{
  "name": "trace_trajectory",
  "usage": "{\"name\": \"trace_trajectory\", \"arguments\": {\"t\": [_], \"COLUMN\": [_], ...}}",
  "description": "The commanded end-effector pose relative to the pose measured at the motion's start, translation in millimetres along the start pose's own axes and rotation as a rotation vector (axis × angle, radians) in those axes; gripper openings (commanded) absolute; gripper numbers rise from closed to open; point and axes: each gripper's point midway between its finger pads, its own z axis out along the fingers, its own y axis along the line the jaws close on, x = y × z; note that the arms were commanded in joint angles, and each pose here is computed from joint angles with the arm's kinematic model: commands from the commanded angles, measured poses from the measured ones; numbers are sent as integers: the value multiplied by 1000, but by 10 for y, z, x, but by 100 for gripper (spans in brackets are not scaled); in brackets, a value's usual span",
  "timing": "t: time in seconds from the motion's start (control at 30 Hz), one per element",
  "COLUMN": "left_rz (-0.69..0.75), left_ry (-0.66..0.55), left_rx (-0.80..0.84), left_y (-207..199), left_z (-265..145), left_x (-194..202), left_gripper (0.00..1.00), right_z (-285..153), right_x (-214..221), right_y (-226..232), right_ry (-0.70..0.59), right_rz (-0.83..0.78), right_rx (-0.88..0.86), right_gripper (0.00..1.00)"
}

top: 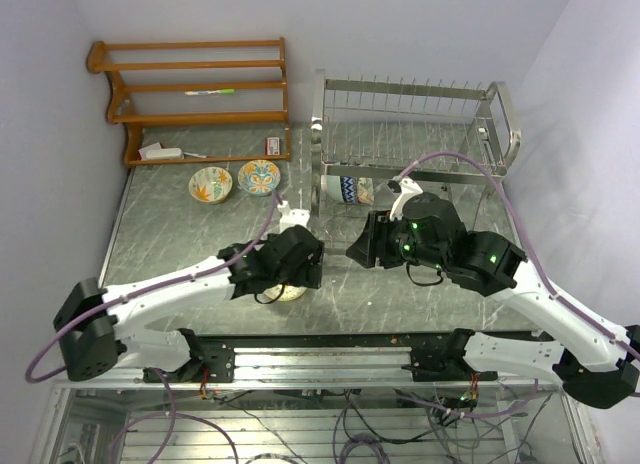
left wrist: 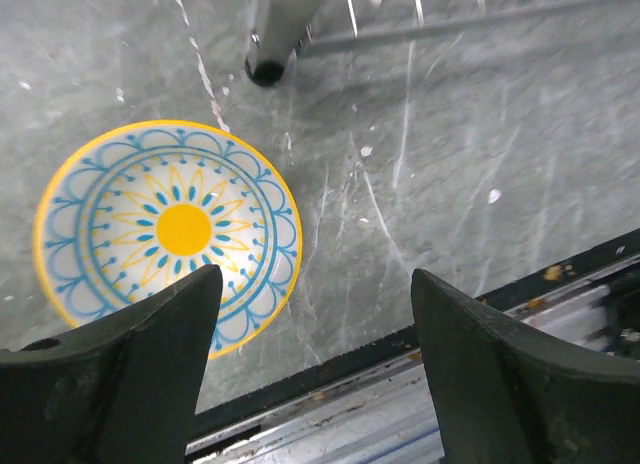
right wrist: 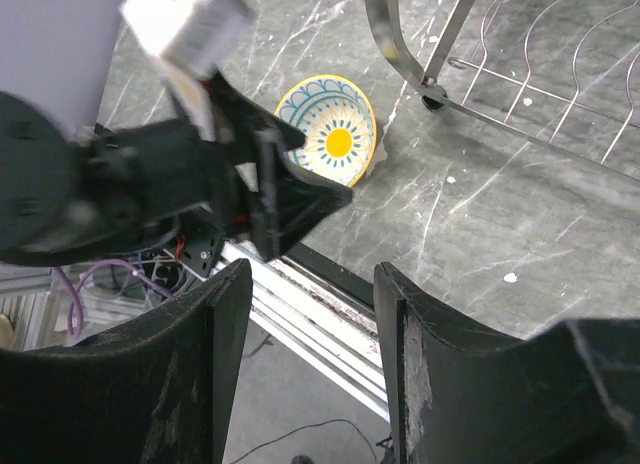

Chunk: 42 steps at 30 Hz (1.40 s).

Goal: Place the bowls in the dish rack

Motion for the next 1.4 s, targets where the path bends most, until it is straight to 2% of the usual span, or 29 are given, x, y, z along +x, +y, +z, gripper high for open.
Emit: {"name": "trace_trajectory", "arguments": {"t": [0.0,0.1,0.23,0.4,0.5,0.77,0.9,1.2,1.37], "left_rz": [-24,-53,-174,-317,-328,-302,-308,-293,-285], "left_ry": [-117,-202,-316,-496,-567,-654,-686,-683,-682], "left_rx": [-86,-215,-335,-337,-319,-196,-202,-183,-187], "left_y": [193,557,1020,1368,1441,1376,1481,1454,1461], "left_z": [-543,-986,-1624,-2385,-2678,-2971,-3107,-3124,-3120], "left_x": [-391,-580,-710,-947,-1094,-1272,-1273,-1278,-1271], "left_gripper": [89,91,91,95,96,96,95,95,95], "right_z": [3,77,180,481,781,1582,1878,2425,2594], "right_x": [42,85,124,372,602,978,1079,1356,1521], "right_y": [-59,-33,52,307,531,789,863,703,521], "right_ry": [8,30,37,111,160,257,272,341,388], "right_rz": [-7,-29,-41,-122,-185,-388,-444,-600,-627], "right_rx": [23,19,13,11,20,128,108,159,229], "right_gripper": [52,53,55,57,59,69,69,69,63]}}
